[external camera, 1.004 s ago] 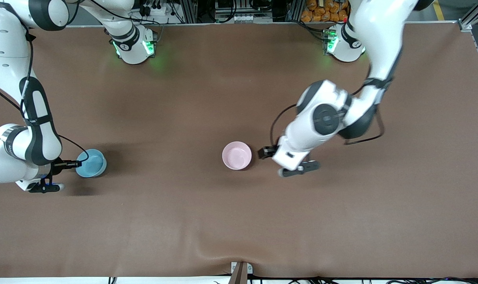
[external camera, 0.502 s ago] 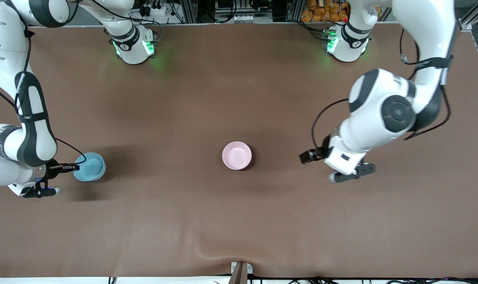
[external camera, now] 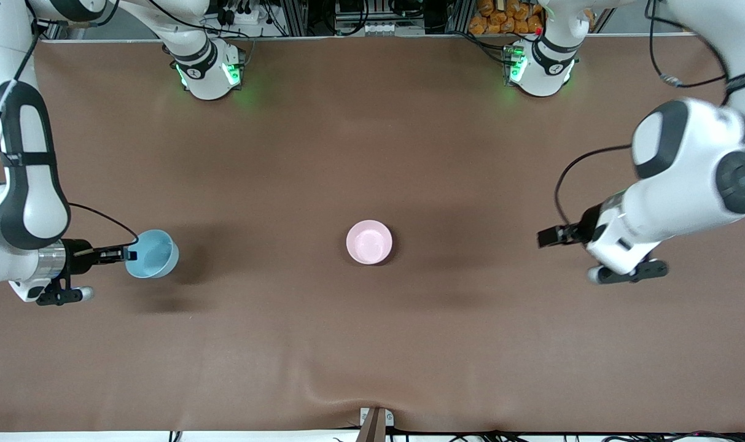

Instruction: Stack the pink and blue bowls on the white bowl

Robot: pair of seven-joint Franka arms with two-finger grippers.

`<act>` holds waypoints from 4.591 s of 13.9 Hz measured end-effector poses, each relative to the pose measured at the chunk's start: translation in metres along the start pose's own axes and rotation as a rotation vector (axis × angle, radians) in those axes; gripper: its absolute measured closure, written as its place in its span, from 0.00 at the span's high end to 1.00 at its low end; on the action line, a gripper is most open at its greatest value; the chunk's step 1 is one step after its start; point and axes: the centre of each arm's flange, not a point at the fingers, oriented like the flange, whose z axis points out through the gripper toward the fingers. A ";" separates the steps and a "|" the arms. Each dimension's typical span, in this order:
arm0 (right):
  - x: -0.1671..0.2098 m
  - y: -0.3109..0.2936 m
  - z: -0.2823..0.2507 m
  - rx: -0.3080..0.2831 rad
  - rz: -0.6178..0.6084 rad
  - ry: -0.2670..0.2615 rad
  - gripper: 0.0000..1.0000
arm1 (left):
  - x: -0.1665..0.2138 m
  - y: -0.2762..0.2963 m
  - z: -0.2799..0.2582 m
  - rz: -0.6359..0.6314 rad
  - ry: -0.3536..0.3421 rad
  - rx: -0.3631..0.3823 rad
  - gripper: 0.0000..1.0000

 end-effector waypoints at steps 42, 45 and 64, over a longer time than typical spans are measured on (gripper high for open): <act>-0.020 -0.446 0.230 0.024 0.325 0.071 0.02 | -0.111 -0.106 -0.165 0.141 0.031 0.116 1.00; -0.019 -0.445 0.236 0.023 0.326 0.075 0.02 | -0.110 -0.106 -0.165 0.141 0.031 0.116 1.00; 0.002 -0.346 0.062 0.081 0.312 0.121 1.00 | -0.109 -0.108 -0.162 0.136 0.025 0.116 1.00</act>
